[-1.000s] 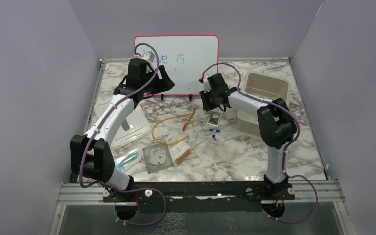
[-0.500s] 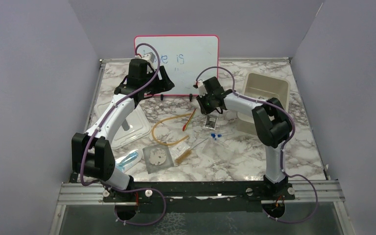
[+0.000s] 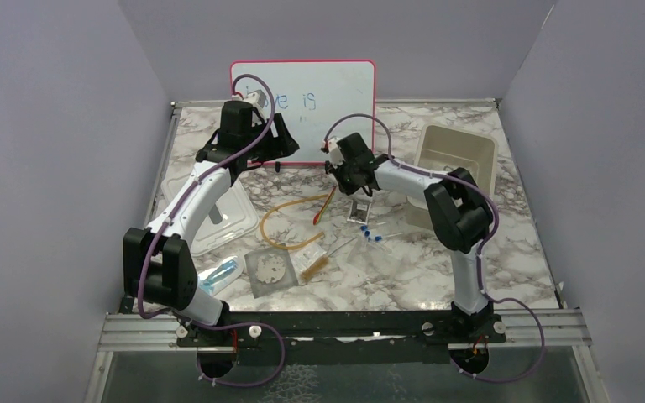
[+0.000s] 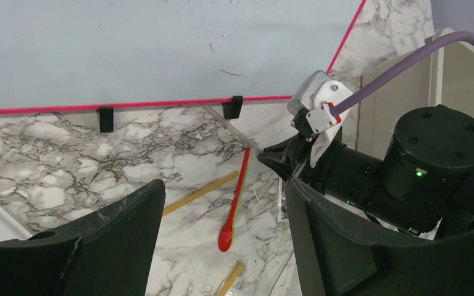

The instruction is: Organize the chemistry lab equipment

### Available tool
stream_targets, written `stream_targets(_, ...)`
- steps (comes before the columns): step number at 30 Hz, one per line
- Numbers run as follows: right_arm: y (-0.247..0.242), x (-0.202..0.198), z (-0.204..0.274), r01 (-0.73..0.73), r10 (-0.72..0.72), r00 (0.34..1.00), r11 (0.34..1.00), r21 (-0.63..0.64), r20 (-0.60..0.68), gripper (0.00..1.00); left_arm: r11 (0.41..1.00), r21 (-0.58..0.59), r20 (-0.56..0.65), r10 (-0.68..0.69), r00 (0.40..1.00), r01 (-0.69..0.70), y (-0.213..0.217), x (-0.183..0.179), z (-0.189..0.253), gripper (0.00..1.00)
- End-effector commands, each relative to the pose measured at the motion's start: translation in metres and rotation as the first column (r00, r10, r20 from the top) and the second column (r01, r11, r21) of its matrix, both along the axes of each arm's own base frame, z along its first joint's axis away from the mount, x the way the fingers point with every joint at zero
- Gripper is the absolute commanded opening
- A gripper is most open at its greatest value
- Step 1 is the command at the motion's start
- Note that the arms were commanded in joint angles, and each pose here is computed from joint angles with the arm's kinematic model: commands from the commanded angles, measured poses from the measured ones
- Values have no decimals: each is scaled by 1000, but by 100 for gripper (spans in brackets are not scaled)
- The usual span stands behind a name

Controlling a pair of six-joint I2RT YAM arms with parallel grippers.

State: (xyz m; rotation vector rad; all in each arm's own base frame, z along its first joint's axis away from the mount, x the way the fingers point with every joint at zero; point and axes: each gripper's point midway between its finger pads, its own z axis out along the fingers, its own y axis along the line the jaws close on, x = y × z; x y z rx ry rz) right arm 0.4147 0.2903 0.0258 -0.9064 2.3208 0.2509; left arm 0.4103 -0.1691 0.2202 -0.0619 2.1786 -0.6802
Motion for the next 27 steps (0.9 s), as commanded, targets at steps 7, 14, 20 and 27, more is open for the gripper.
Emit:
stream_targets(7, -15, -12, 52, -1, 3, 995, 1000, -23, 97, 1, 1000, 4, 67, 25, 997, -25, 4, 5, 24, 75)
stream_targets(14, -4, -27, 116, -25, 4, 988, 990, 141, 152, 1, 999, -25, 77, 30, 997, -29, 3, 0, 34, 76)
stream_targets(20, -5, -29, 178, 27, -96, 968, 959, 283, 232, 1, 1000, -10, 109, 26, 994, -25, 8, -9, 41, 77)
stream_targets(27, -45, -23, 248, 161, -300, 888, 913, 375, 348, 1, 1000, -4, 112, 4, 994, -3, 7, -16, 38, 77)
